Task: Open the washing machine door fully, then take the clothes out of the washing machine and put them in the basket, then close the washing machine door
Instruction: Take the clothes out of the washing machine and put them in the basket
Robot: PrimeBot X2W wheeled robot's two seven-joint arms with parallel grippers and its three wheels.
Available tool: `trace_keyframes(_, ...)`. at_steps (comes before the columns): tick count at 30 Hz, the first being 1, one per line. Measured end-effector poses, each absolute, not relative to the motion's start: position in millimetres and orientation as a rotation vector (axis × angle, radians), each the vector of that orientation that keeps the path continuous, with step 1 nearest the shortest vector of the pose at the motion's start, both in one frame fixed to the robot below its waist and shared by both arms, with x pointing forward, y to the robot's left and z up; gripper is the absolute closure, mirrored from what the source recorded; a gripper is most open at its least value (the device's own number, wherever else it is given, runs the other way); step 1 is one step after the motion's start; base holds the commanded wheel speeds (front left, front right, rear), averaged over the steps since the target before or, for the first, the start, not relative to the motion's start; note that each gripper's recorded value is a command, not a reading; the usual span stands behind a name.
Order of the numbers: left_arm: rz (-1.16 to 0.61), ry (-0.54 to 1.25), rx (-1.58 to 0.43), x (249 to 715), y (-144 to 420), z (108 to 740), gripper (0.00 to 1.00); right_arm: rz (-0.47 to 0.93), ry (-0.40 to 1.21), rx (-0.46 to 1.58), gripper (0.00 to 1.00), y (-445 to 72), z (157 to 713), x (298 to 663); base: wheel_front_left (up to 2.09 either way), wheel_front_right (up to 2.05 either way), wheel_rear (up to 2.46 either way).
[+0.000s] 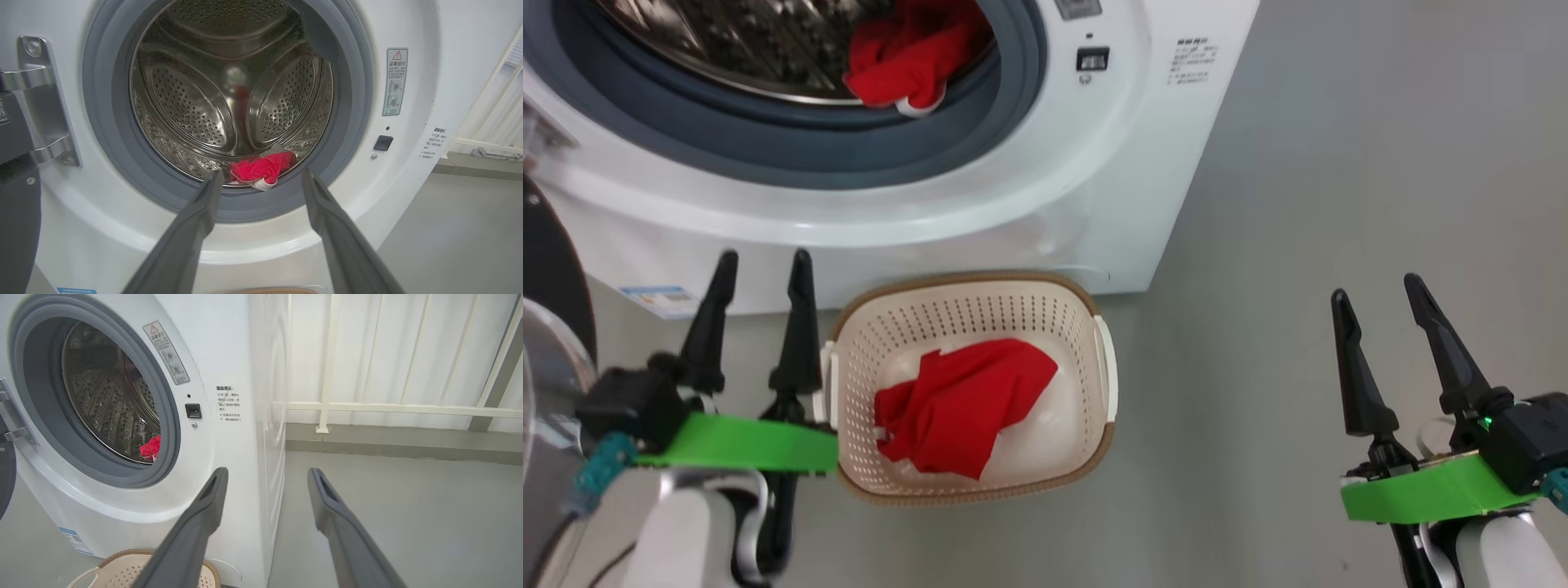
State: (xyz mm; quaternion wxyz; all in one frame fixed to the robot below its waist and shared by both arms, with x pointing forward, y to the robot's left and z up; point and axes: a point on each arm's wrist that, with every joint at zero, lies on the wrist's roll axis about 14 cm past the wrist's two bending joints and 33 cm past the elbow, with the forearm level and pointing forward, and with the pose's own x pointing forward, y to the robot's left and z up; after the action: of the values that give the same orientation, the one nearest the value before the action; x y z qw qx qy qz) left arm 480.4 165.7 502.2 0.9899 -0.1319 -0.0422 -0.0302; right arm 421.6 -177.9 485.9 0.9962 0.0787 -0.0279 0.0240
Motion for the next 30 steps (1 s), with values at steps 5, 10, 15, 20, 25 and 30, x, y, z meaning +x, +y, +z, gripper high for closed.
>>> trace_keyframes(5, -0.052, -0.08, -0.297, 513, 165, 495, 0.0, 0.055, -0.026, 0.159, 0.0, -175, 471, 434, 0.0, 0.0, 0.0)
trace_keyframes(10, -0.048, -0.064, -0.311, 545, 163, 484, 0.0, 0.062, 0.007, 0.16, 0.0, -172, 456, 443, 0.0, 0.0, 0.0)
trace_keyframes(15, -0.062, -0.047, -0.314, 575, 158, 475, 0.0, 0.054, 0.047, 0.157, 0.0, -174, 438, 450, 0.0, 0.0, 0.0)
trace_keyframes(20, -0.077, -0.039, -0.333, 602, 153, 468, 0.0, 0.054, 0.067, 0.149, 0.0, -175, 426, 458, 0.0, 0.0, 0.0)
trace_keyframes(25, -0.079, -0.025, -0.332, 631, 154, 461, 0.0, 0.064, 0.101, 0.15, 0.0, -171, 410, 464, 0.0, 0.0, 0.0)
trace_keyframes(30, -0.08, -0.018, -0.32, 659, 154, 458, 0.0, 0.065, 0.118, 0.148, 0.0, -171, 399, 471, 0.0, 0.0, 0.0)
